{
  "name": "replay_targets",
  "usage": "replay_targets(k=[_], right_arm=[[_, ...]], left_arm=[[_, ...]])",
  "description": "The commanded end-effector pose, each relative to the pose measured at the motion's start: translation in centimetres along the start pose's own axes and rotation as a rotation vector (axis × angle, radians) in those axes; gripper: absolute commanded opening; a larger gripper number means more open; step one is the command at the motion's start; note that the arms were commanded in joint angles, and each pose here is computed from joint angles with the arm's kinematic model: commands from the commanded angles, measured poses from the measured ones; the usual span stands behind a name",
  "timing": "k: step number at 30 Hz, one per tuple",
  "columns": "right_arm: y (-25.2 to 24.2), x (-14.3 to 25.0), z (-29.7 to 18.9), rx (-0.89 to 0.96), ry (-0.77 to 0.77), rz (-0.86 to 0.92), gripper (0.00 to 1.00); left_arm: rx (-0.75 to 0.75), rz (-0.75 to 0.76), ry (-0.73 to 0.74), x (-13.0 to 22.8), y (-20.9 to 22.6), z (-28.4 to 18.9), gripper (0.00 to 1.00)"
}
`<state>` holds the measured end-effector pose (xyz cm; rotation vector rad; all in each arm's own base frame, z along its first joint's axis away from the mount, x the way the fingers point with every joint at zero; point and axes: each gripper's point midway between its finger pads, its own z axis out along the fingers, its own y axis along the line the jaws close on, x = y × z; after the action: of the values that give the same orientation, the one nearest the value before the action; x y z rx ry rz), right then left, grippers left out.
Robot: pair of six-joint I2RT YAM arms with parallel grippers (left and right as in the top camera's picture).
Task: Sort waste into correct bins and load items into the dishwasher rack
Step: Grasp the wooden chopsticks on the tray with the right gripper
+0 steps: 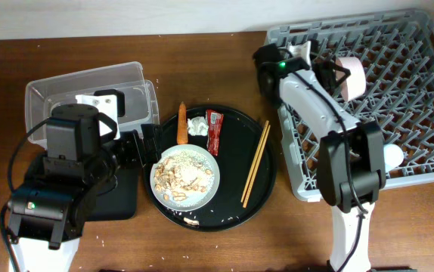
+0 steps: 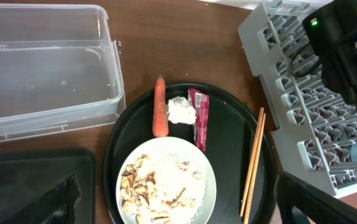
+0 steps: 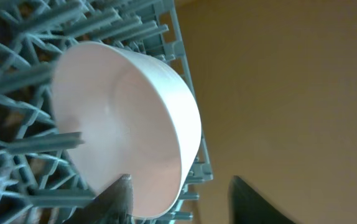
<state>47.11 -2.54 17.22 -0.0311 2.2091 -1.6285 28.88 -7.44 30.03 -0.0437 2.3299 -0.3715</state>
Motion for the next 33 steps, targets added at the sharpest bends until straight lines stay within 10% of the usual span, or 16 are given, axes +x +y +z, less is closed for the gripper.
replay_targets(k=[1, 7, 14, 18, 22, 33], right_arm=[[1.4, -0.7, -2.7, -0.003, -0.060, -0.027, 0.73], [2.2, -1.0, -7.7, -0.265, -0.111, 0.010, 0.77], [2.3, 3.3, -25.2, -1.480, -0.043, 0.033, 0.77], [9.9, 11.1, -23.2, -1.454, 0.362, 0.077, 0.72], [14.7, 12.5, -20.8, -1.394, 0.417, 0.239, 0.43], [19.1, 13.3, -19.3, -1.335, 0.489, 0.295, 0.36]], left_arm=[[-0.009, -0.008, 0.002, 0.1, 0.2, 0.1, 0.99], [-0.009, -0.008, 0.003, 0.1, 0.2, 0.1, 0.99], [-0.015, -0.010, 0.022, 0.6, 0.3, 0.1, 0.99], [-0.015, -0.010, 0.022, 0.6, 0.3, 0.1, 0.99], [-0.015, -0.010, 0.022, 0.6, 0.3, 0.1, 0.99], [-0.015, -0.010, 0.022, 0.6, 0.3, 0.1, 0.99]])
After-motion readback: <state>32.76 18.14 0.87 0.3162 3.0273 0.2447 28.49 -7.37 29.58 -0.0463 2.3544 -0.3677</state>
